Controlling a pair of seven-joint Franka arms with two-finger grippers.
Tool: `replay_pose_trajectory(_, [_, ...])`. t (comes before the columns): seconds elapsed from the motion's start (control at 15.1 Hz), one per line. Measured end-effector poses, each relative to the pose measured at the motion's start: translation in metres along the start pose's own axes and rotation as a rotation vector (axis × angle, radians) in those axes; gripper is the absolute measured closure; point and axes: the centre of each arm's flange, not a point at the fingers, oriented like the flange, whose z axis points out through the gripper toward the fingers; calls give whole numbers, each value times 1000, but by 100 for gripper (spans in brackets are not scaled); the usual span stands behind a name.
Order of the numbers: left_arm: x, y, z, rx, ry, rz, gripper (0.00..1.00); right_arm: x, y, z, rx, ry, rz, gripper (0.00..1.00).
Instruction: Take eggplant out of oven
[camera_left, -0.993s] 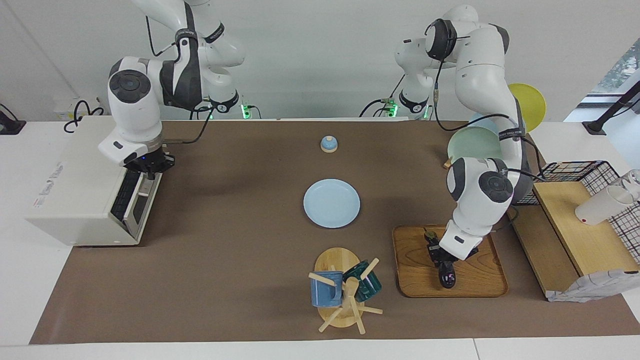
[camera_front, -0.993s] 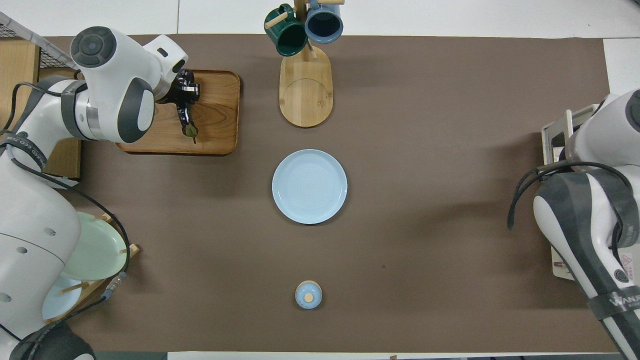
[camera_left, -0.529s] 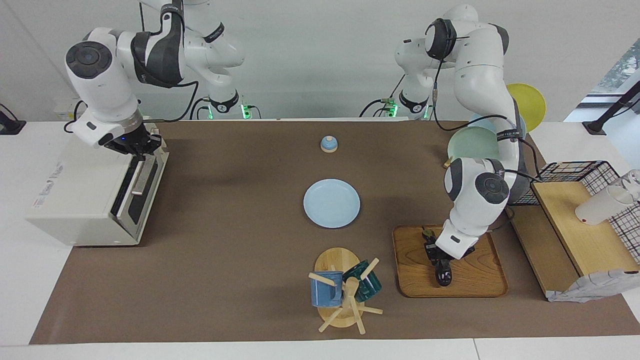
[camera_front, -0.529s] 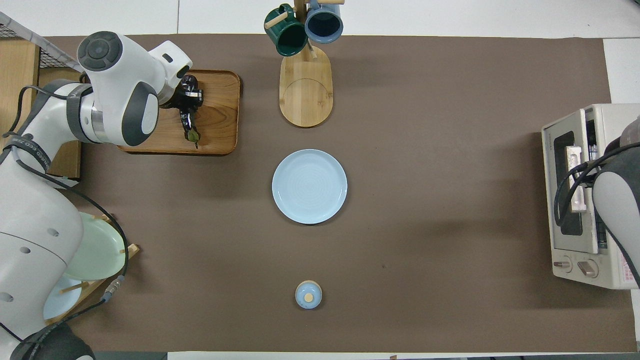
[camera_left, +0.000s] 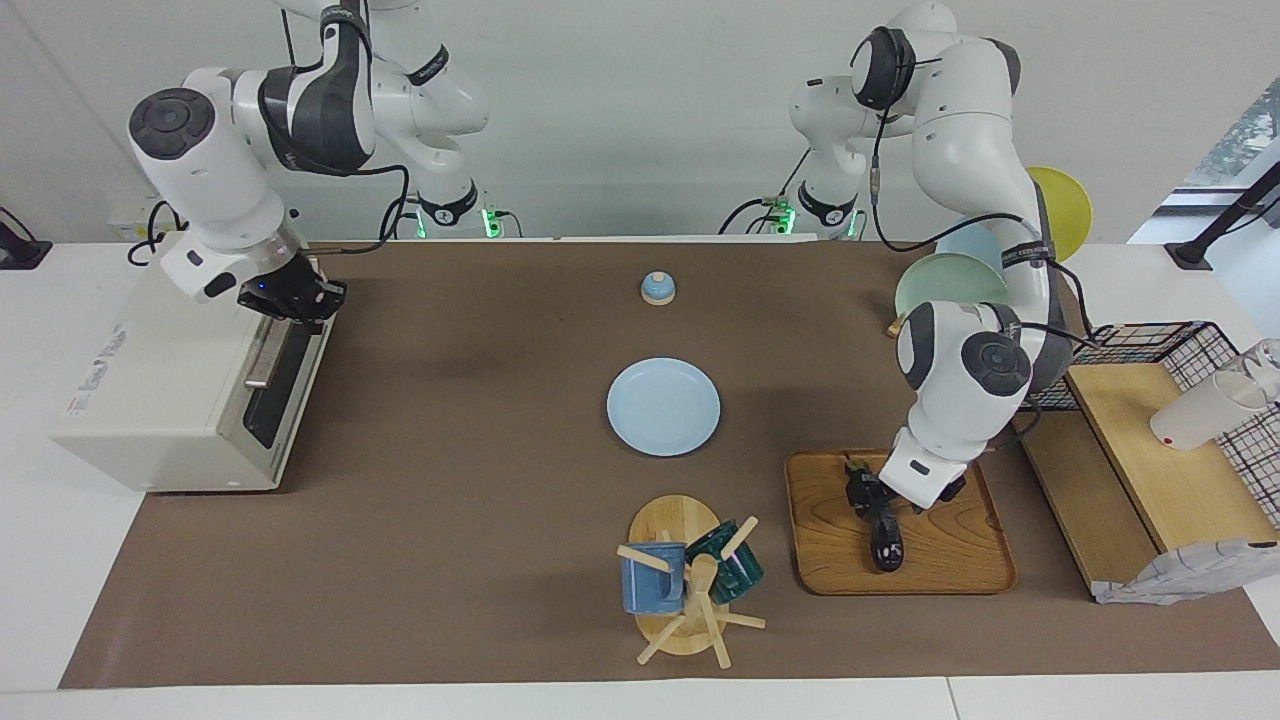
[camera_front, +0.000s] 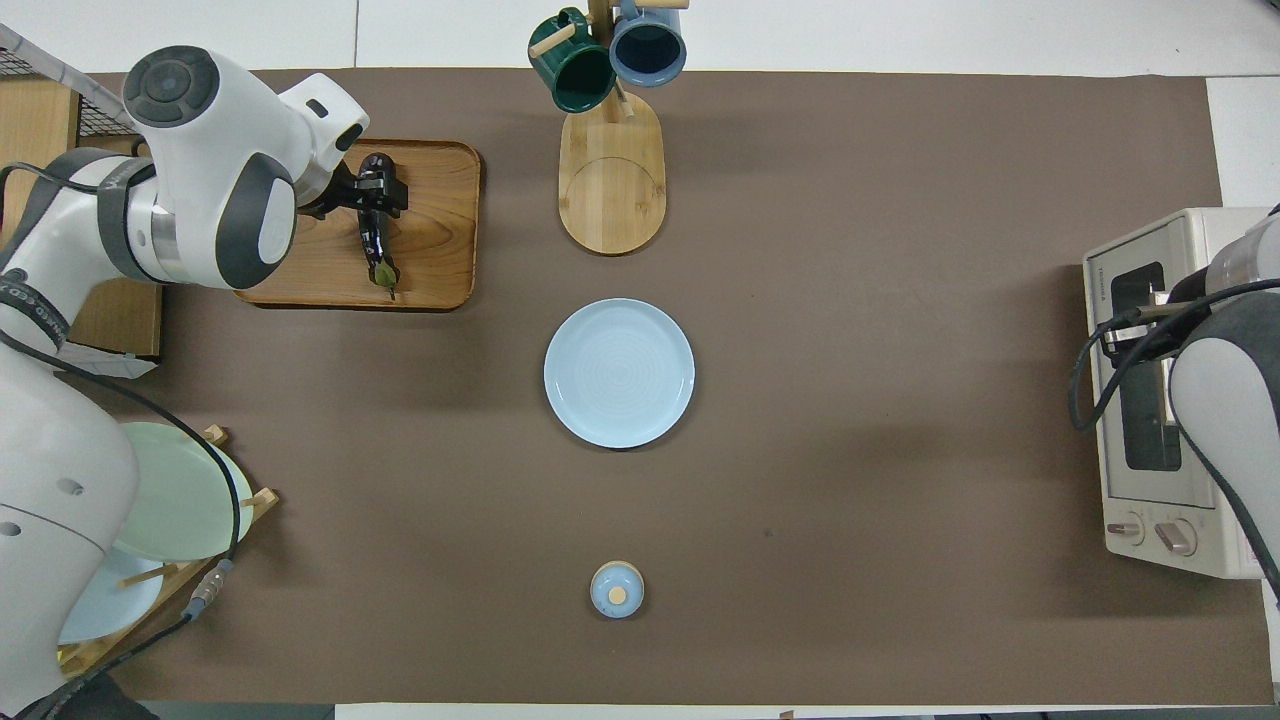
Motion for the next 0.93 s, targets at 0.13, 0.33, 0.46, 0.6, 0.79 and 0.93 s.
replay_pose_trajectory(0.13, [-3,-6,-29,8,-2,-8,0,-2,0,-14,6,-7,6,98])
replay_pose_trajectory(0.33, [-12,-18,-80,20,-5,-23,0,-7,1,-42,8,-13,9,85])
replay_pose_trajectory(0.46, [-22,-23,-116,28,-9,-32,0,-7,-1,-49,20,-5,9,65])
replay_pose_trajectory(0.6, [-34,-30,-149,38,-19,-43,0,-7,-4,-51,46,2,9,45])
replay_pose_trajectory(0.79, [-59,-36,-192,54,-62,-52,0,-7,-2,-58,49,16,13,14])
replay_pose_trajectory(0.93, [-80,-36,-218,65,-98,-54,0,-7,-3,-65,49,23,12,0])
